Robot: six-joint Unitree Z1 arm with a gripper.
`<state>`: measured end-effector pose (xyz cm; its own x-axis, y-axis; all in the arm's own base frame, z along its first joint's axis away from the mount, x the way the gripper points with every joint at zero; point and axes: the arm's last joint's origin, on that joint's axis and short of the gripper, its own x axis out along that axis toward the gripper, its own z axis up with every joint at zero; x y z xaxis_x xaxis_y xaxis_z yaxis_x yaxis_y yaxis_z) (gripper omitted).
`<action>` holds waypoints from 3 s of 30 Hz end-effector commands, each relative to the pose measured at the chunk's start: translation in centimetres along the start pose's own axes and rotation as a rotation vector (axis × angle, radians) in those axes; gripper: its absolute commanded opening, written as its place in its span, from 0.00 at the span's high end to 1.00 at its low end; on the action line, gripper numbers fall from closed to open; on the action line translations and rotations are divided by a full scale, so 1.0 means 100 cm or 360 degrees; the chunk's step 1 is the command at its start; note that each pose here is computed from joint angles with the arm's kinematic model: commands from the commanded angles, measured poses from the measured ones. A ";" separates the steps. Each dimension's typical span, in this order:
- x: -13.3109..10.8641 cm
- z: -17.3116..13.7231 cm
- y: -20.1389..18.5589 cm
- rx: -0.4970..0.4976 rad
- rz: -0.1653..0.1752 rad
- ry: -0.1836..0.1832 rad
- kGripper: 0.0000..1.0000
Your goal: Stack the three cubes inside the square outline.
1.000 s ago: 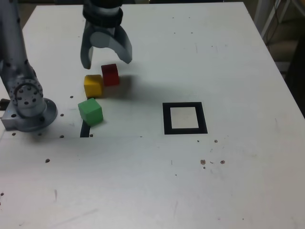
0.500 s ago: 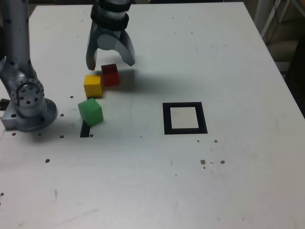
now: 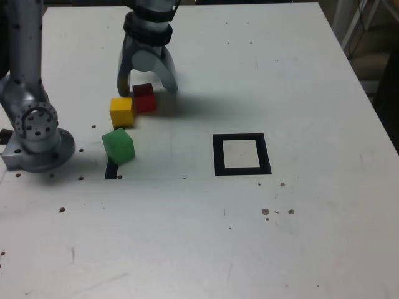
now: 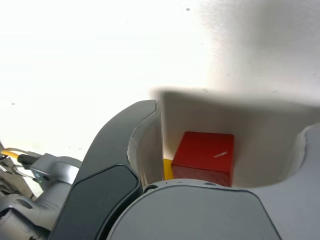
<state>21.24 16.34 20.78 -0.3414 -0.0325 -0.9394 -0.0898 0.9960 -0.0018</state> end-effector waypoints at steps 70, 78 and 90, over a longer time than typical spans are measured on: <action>-0.099 0.069 -0.146 0.0259 0.0079 -0.0189 0.66; -0.099 0.087 -0.158 0.0232 0.0085 -0.0205 0.66; -0.090 0.123 -0.160 0.0195 0.0078 -0.0178 0.66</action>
<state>37.02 1.79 25.21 -0.2337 0.0202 -0.9721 0.0438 0.9990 0.0102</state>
